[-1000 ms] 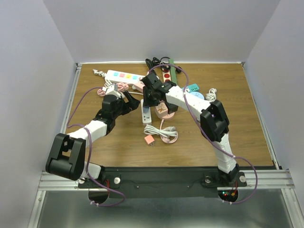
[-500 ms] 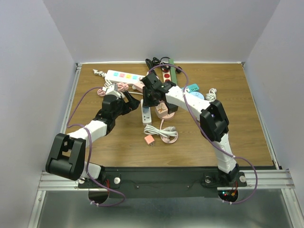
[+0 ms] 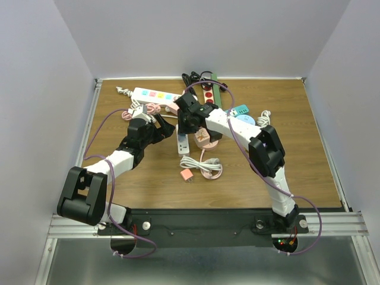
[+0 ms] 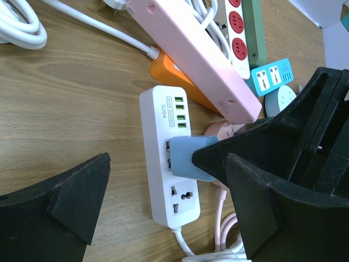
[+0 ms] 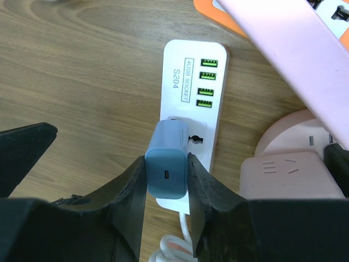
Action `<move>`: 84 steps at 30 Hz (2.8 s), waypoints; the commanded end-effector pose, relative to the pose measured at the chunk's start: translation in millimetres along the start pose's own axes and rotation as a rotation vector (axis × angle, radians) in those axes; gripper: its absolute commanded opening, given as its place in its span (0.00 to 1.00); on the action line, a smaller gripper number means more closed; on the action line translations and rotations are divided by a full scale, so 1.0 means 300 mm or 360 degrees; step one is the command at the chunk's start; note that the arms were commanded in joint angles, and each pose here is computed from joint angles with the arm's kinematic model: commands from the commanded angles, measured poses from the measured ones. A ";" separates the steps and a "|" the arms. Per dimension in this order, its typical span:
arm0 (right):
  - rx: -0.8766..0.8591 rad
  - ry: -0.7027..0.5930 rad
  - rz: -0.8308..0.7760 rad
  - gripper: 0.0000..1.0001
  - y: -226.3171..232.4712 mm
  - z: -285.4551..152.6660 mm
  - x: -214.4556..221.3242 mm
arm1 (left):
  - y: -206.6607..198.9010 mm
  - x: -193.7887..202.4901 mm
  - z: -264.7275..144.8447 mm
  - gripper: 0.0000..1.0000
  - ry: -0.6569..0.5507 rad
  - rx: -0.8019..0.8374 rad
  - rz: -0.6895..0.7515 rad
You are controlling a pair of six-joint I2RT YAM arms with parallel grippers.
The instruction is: Insert the plug
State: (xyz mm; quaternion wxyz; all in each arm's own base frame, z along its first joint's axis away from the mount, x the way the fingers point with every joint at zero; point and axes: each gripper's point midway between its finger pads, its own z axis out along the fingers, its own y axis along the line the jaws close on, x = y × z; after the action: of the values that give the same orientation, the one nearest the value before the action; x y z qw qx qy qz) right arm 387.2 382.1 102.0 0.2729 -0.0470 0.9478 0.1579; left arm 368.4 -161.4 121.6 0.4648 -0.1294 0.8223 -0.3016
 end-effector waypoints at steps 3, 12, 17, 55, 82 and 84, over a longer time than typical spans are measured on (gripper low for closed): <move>0.0085 -0.0095 -0.0070 0.00 0.018 0.014 -0.030 | -0.011 -0.013 -0.009 0.98 -0.0027 0.0033 0.0033; 0.0141 -0.0050 -0.0125 0.00 0.011 0.072 0.012 | -0.007 -0.009 -0.010 0.98 -0.0023 0.0030 0.0032; 0.0158 -0.0057 -0.0155 0.00 0.013 0.106 0.007 | -0.003 -0.005 -0.010 0.98 -0.0021 0.0025 0.0024; 0.0094 0.0053 -0.0266 0.24 0.041 0.220 0.059 | 0.146 0.009 -0.137 0.98 -0.0093 -0.0124 0.0011; -0.0238 -0.0554 0.0002 0.89 -0.176 -0.267 -0.432 | 0.041 0.426 -0.301 0.96 0.0424 -0.0265 0.0061; -0.0275 -0.0558 0.0002 0.89 -0.194 -0.287 -0.431 | 0.012 0.431 -0.304 0.96 0.0447 -0.0287 0.0048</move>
State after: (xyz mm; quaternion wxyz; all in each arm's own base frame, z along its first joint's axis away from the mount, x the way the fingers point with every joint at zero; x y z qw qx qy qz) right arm 461.9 297.3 196.5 0.3979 -0.0266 0.8968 0.1915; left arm 215.4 -174.7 40.9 0.3333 -0.1011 0.9072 -0.2358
